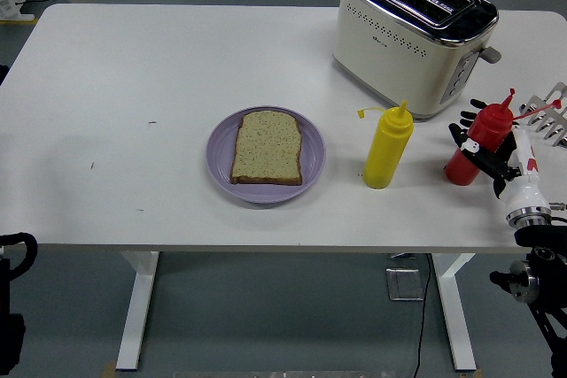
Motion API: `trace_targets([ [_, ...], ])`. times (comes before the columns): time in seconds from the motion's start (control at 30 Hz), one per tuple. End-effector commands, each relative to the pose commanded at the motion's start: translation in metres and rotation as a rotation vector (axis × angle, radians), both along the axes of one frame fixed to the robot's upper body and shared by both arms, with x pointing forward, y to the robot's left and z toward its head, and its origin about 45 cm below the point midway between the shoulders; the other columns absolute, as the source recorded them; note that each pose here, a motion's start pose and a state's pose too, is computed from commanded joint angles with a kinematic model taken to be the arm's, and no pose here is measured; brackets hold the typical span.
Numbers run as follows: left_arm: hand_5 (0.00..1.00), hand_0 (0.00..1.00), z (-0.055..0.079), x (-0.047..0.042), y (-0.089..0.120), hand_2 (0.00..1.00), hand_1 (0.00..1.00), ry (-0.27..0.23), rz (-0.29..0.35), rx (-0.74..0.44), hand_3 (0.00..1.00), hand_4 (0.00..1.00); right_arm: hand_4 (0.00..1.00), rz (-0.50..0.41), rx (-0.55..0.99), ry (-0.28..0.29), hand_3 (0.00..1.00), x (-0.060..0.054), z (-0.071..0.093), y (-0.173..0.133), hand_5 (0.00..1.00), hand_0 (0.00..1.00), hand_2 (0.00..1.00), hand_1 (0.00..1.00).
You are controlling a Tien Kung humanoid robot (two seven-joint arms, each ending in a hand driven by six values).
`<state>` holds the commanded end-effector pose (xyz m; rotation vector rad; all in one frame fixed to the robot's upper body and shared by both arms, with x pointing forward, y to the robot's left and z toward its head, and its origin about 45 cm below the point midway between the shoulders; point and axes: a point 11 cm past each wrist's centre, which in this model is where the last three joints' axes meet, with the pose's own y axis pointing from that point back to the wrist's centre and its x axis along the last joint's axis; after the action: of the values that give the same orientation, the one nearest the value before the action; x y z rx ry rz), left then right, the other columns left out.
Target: Pick up the cup,pour liquid into bread,place the cup on the desk
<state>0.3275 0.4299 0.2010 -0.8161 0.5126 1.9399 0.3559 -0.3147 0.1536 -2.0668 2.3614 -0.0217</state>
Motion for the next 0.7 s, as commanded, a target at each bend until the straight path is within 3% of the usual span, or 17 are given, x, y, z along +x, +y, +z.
trace_targets([
  [0.03,0.998,0.784,-0.0001,-0.0001,0.0001,0.737,0.735,0.0,0.001,0.0,0.692,0.587,0.834,-0.009,0.01,-0.002,0.51,0.0002,0.0,-0.0001,0.175,0.509,0.465,0.483],
  [0.07,0.998,0.783,-0.0001,-0.0002,0.0002,0.737,0.735,0.0,0.001,0.0,0.692,0.587,0.82,-0.015,0.017,-0.002,0.375,0.0003,0.0,0.0,0.166,0.309,0.356,0.287],
  [0.23,0.998,0.783,-0.0002,0.0001,0.0,0.737,0.735,0.001,0.0,0.0,0.692,0.587,0.82,-0.036,0.055,-0.006,0.375,0.0013,-0.0004,0.0037,0.166,0.309,0.356,0.287],
  [0.27,0.998,0.782,-0.0002,0.0,0.0,0.736,0.735,0.001,0.0,0.0,0.692,0.588,0.817,-0.036,0.058,-0.006,0.332,0.0014,-0.0006,0.0045,0.156,0.202,0.313,0.211],
  [0.63,0.998,0.783,-0.0006,-0.0003,-0.0001,0.736,0.735,0.002,0.0,0.0,0.692,0.588,0.825,-0.066,0.067,-0.013,0.298,0.0009,-0.0014,0.0041,0.17,0.145,0.286,0.168],
  [0.67,0.998,0.781,-0.0006,-0.0003,-0.0002,0.736,0.735,0.002,0.0,0.0,0.692,0.588,0.823,-0.067,0.067,-0.013,0.261,0.0008,-0.0014,0.004,0.154,0.065,0.238,0.099],
  [0.7,0.998,0.781,-0.0009,-0.0004,-0.0003,0.736,0.735,0.003,0.0,0.0,0.692,0.588,0.823,-0.072,0.069,-0.016,0.261,0.0006,-0.0012,0.0034,0.154,0.065,0.238,0.099],
])
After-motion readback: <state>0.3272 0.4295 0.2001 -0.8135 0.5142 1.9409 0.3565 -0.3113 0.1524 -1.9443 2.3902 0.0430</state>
